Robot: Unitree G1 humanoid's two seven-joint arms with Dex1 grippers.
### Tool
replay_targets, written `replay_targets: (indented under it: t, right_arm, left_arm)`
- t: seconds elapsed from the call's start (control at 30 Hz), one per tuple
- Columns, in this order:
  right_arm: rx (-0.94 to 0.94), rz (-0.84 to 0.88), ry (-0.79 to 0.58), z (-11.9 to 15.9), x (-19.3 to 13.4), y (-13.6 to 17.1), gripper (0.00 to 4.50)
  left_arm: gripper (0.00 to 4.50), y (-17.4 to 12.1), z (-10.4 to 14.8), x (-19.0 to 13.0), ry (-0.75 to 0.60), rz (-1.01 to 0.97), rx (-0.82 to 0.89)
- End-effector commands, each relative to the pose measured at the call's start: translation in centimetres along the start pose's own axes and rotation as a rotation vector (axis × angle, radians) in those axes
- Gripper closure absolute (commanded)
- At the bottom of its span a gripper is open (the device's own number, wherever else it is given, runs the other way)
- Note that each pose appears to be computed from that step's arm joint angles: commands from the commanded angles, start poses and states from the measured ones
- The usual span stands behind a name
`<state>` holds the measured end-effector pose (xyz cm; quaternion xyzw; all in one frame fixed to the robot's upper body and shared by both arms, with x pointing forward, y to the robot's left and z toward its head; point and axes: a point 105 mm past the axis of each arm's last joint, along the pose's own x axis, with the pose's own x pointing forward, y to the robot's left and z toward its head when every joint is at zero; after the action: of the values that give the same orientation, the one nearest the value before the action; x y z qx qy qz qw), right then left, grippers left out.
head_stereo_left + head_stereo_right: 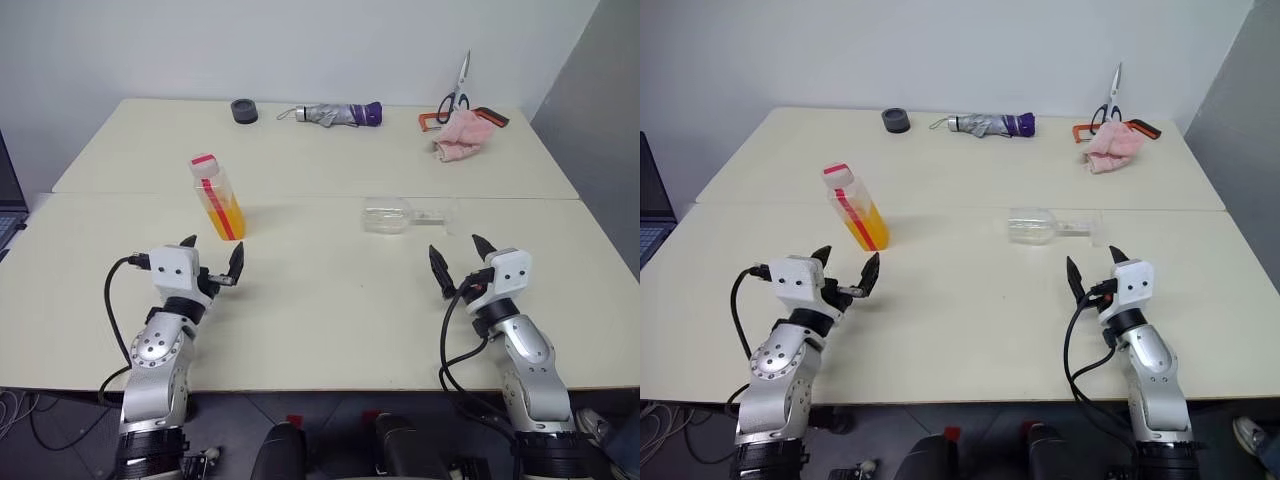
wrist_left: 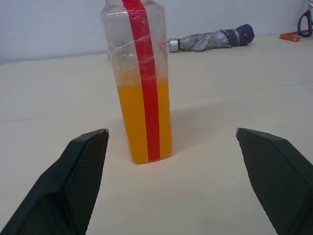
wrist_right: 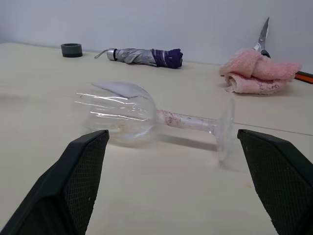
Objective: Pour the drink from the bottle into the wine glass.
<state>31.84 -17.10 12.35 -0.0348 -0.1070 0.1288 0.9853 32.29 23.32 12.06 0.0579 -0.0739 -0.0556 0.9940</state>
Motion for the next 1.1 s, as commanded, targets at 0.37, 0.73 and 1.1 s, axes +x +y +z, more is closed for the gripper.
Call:
replay_targets:
  t: [0.37,0.73,1.1]
  right_arm:
    - [0.047,0.435,-0.045,3.4,0.9,5.4,0.00]
    - [0.081,0.748,0.017,6.2,0.0,8.9,0.00]
    - [0.059,0.799,0.021,6.9,0.3,9.1,0.00]
  left_arm:
    - [0.03,1.8,1.3,0.8,-0.037,0.059,-0.037]
    - [0.03,0.9,3.4,3.8,0.006,0.078,-0.025]
    - [0.03,1.0,5.7,6.6,0.002,0.096,-0.011]
